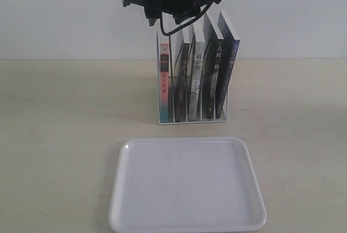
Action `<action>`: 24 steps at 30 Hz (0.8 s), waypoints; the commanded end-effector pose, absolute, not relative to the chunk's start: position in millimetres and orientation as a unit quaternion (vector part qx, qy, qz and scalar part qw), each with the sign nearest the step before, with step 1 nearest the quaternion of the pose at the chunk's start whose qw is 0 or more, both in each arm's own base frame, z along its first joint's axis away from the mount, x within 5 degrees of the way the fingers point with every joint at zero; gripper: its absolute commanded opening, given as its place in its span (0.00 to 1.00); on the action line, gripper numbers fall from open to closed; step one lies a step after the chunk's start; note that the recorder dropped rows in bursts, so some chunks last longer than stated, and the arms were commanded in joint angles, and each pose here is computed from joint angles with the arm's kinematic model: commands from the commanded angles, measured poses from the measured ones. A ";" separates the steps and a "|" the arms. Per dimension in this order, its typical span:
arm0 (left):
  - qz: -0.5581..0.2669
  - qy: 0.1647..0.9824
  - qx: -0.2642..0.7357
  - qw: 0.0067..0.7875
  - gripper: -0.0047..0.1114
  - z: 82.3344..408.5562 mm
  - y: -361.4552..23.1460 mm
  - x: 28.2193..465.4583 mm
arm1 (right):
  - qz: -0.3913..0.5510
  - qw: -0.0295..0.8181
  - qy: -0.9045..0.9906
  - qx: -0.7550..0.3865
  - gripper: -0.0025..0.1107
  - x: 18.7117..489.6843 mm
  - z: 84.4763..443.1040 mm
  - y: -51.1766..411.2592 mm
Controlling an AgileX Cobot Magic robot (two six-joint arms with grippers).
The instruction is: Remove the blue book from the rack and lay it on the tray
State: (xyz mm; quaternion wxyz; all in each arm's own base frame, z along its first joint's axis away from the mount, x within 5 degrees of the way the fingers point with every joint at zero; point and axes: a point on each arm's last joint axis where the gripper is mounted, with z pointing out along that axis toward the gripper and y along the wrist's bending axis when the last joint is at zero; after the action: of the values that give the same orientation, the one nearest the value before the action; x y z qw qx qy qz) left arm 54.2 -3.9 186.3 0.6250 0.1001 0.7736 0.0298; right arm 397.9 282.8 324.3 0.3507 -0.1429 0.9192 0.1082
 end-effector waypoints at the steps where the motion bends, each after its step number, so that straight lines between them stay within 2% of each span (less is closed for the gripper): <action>1: 0.020 0.770 0.097 0.630 0.08 186.7 -4.7 54.3 | 0.116 0.365 0.914 -0.137 0.48 400.4 326.1 285.0; 8: 0.020 0.770 0.097 0.630 0.08 186.7 -4.7 54.3 | 0.117 0.359 0.916 -0.134 0.48 402.3 317.6 289.1; 14: 0.020 0.770 0.097 0.630 0.08 186.7 -4.7 54.3 | 0.107 0.354 0.919 -0.137 0.36 406.3 307.2 290.8; 18: 0.020 0.770 0.097 0.630 0.08 186.7 -4.7 54.3 | 0.098 0.352 0.920 -0.139 0.39 407.2 304.6 290.3; 24: 0.020 0.770 0.097 0.630 0.08 186.7 -4.7 54.3 | 0.094 0.343 0.924 -0.138 0.39 410.5 293.1 292.6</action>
State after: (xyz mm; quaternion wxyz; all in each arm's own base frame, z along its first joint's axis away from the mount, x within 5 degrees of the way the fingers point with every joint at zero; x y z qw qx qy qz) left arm 54.2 -3.9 186.3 0.6250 0.1001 0.7736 0.0298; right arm 408.7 291.9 295.6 0.3410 -0.1379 0.9248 0.0971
